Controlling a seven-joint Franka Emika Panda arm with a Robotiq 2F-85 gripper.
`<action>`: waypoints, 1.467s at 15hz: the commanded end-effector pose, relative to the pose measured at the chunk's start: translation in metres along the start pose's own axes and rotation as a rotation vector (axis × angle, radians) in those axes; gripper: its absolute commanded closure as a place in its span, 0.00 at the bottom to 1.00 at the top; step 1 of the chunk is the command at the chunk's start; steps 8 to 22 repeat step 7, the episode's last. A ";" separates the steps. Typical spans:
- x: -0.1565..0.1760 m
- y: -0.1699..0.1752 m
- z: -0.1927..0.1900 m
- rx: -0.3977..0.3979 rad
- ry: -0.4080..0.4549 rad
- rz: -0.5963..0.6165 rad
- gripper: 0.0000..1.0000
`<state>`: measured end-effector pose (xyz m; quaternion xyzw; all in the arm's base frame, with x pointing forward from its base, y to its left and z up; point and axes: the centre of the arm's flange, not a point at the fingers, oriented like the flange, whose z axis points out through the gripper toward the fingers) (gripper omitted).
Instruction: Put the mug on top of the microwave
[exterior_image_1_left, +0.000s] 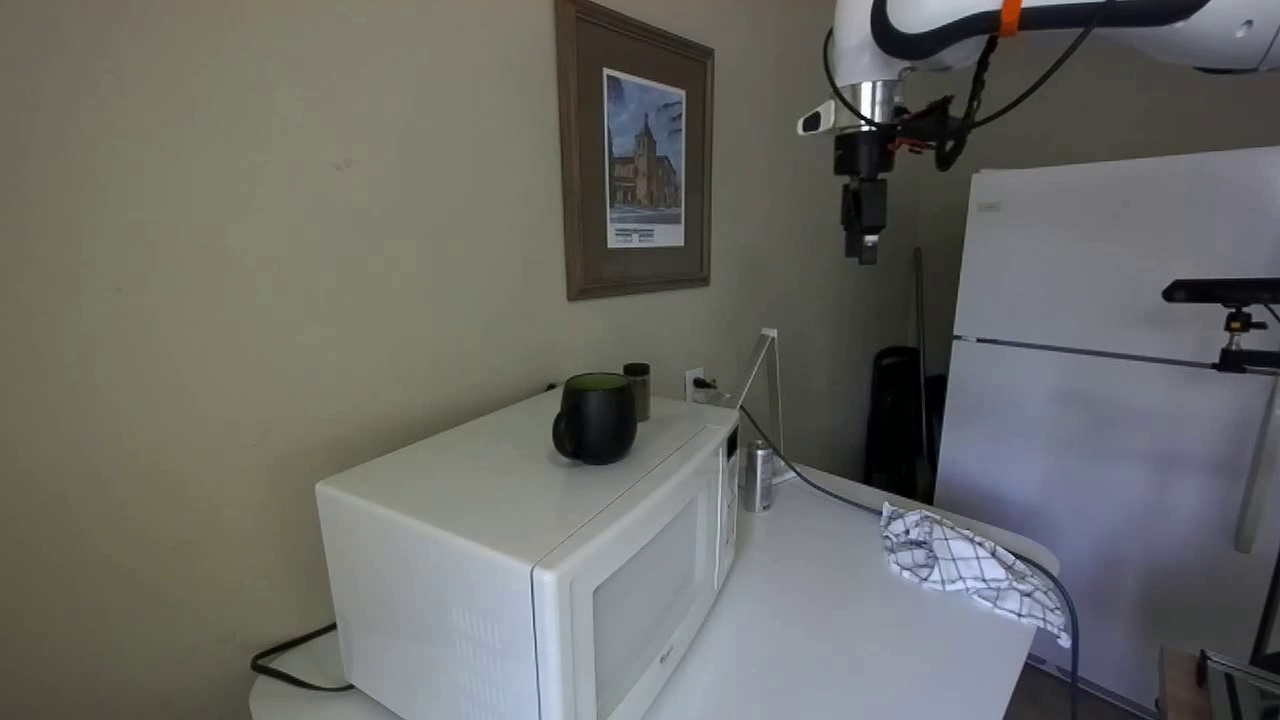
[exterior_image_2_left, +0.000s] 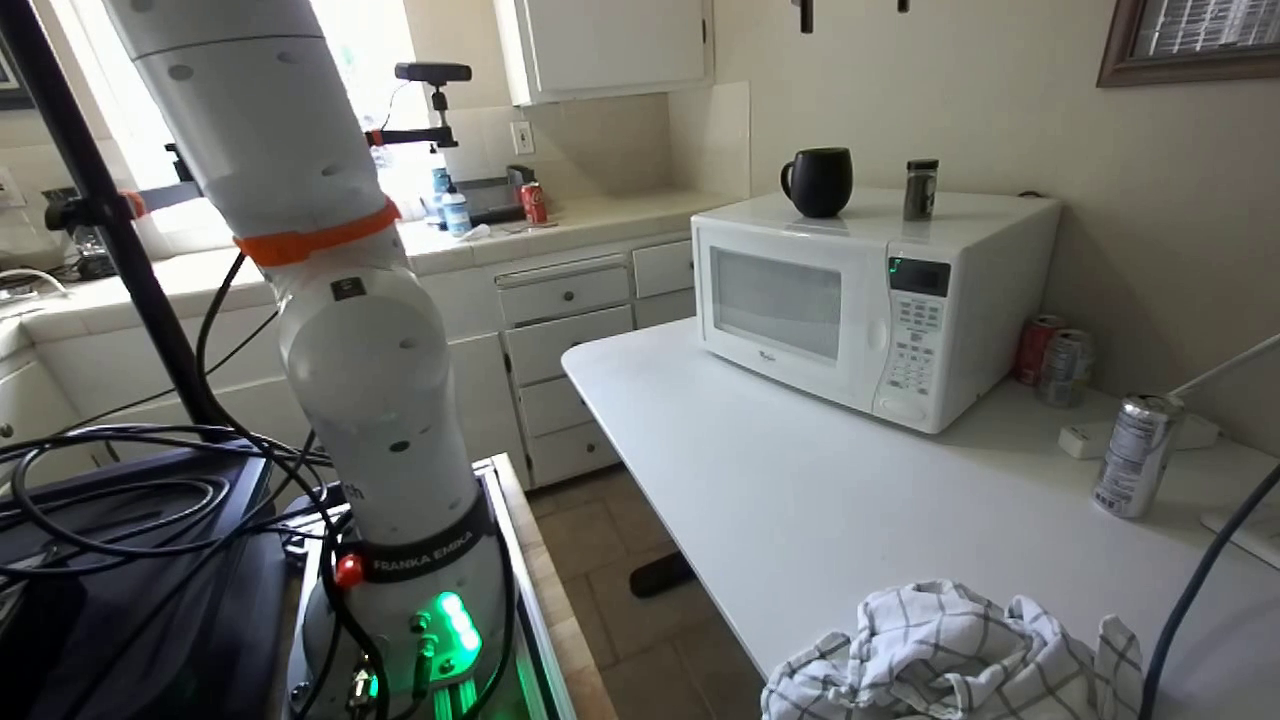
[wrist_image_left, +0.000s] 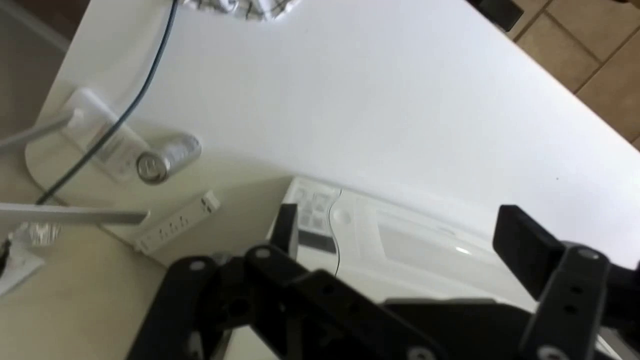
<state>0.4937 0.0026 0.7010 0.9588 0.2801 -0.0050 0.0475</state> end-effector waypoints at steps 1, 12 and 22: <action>-0.012 -0.002 0.004 0.011 -0.013 0.029 0.00; -0.028 -0.008 0.016 0.027 -0.036 0.061 0.00; -0.028 -0.008 0.016 0.027 -0.036 0.061 0.00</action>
